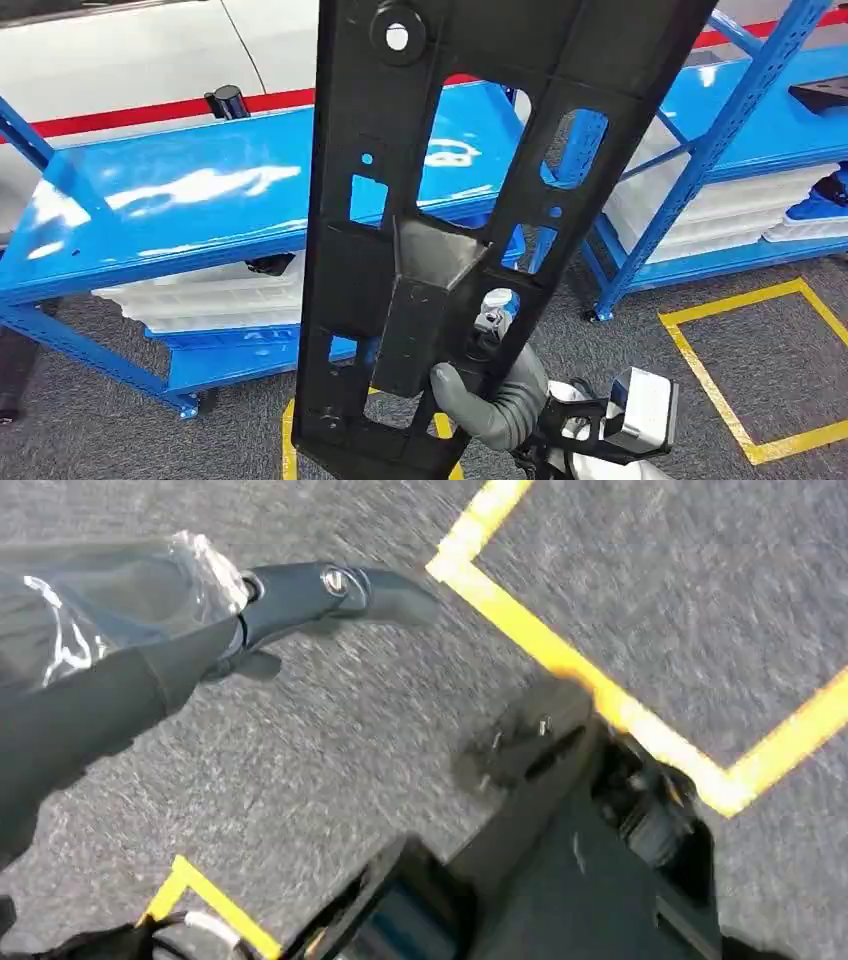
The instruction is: Take the parts from the cabinet and place them on the table.
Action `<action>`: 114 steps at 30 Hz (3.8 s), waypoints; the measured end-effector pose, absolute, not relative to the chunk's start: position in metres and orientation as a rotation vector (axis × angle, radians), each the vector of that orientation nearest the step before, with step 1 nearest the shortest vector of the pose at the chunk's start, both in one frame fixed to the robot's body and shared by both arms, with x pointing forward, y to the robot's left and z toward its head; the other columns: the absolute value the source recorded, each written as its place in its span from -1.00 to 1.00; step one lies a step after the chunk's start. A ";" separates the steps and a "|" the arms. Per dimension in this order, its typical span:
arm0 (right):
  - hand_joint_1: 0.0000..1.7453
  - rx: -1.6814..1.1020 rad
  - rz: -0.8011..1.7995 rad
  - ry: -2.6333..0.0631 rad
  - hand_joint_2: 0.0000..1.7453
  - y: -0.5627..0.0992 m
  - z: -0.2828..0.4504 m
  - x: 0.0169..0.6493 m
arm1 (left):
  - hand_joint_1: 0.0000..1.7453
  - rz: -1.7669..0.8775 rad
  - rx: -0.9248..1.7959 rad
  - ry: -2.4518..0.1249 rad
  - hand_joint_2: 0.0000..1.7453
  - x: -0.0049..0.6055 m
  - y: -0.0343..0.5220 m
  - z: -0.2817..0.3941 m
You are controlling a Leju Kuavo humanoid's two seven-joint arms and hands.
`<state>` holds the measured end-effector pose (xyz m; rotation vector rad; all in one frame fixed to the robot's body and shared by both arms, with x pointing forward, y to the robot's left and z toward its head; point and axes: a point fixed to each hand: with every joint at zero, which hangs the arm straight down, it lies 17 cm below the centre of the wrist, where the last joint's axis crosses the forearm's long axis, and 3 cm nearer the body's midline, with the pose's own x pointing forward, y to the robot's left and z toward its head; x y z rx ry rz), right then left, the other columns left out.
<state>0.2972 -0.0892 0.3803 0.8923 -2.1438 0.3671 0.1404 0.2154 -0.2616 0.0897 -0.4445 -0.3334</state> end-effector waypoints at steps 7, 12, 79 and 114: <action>1.00 0.893 0.365 -2.144 1.00 -0.089 0.380 0.297 | -1.00 -0.333 0.089 -0.448 1.00 0.144 0.215 -0.261; 1.00 0.892 0.365 -2.149 1.00 -0.090 0.382 0.297 | -1.00 -0.333 0.089 -0.449 1.00 0.144 0.215 -0.261; 1.00 0.865 0.334 -2.153 1.00 -0.110 0.380 0.285 | -1.00 -0.347 0.080 -0.406 1.00 0.129 0.209 -0.264; 1.00 0.838 0.342 -2.173 1.00 -0.113 0.373 0.269 | -1.00 -0.322 0.071 -0.384 1.00 0.124 0.208 -0.265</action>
